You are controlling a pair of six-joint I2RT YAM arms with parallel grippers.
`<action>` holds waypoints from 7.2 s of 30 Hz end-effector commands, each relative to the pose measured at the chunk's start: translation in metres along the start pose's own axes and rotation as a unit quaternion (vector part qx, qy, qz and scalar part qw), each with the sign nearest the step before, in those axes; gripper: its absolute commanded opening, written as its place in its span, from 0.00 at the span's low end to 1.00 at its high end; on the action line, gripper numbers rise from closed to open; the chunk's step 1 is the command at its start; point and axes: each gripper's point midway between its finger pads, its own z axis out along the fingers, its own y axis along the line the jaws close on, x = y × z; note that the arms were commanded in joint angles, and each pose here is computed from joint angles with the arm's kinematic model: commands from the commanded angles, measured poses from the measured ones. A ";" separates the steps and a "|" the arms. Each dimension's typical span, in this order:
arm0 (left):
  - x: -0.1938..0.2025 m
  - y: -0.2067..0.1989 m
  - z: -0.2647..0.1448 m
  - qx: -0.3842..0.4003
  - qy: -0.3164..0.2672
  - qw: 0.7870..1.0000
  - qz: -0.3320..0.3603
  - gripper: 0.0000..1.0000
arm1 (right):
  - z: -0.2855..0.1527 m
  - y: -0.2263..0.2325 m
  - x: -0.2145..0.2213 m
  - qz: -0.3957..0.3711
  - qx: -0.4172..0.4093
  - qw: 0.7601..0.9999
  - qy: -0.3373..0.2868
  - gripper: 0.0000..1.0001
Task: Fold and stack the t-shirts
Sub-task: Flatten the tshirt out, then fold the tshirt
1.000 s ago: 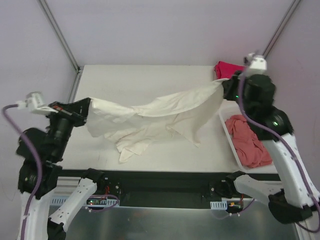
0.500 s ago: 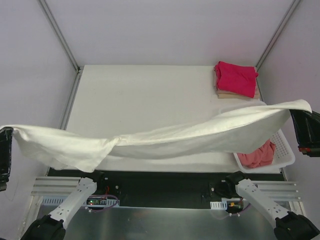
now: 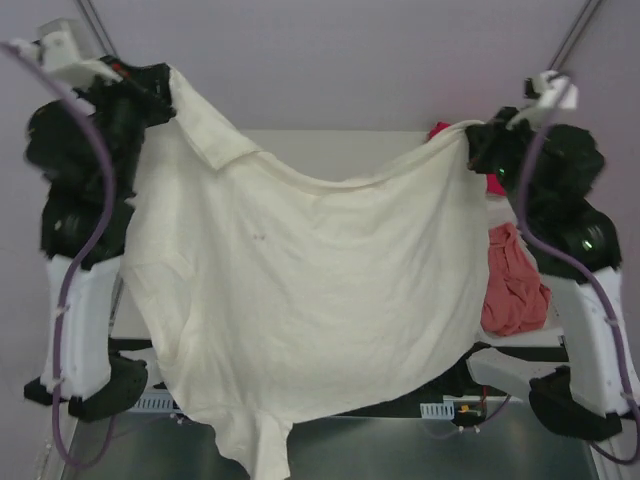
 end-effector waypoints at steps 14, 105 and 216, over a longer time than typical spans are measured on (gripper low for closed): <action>0.353 0.188 0.177 -0.186 0.332 0.910 0.167 0.99 | 0.268 -0.049 0.263 0.000 0.042 0.950 0.310 0.97; 0.490 0.158 -0.326 -0.373 0.587 0.693 -0.190 0.85 | -0.003 -0.043 0.400 0.071 0.113 0.908 0.397 0.97; 0.376 0.126 -0.230 -0.266 0.437 0.843 -0.167 0.00 | -0.060 -0.078 0.381 -0.007 0.235 0.896 0.377 0.01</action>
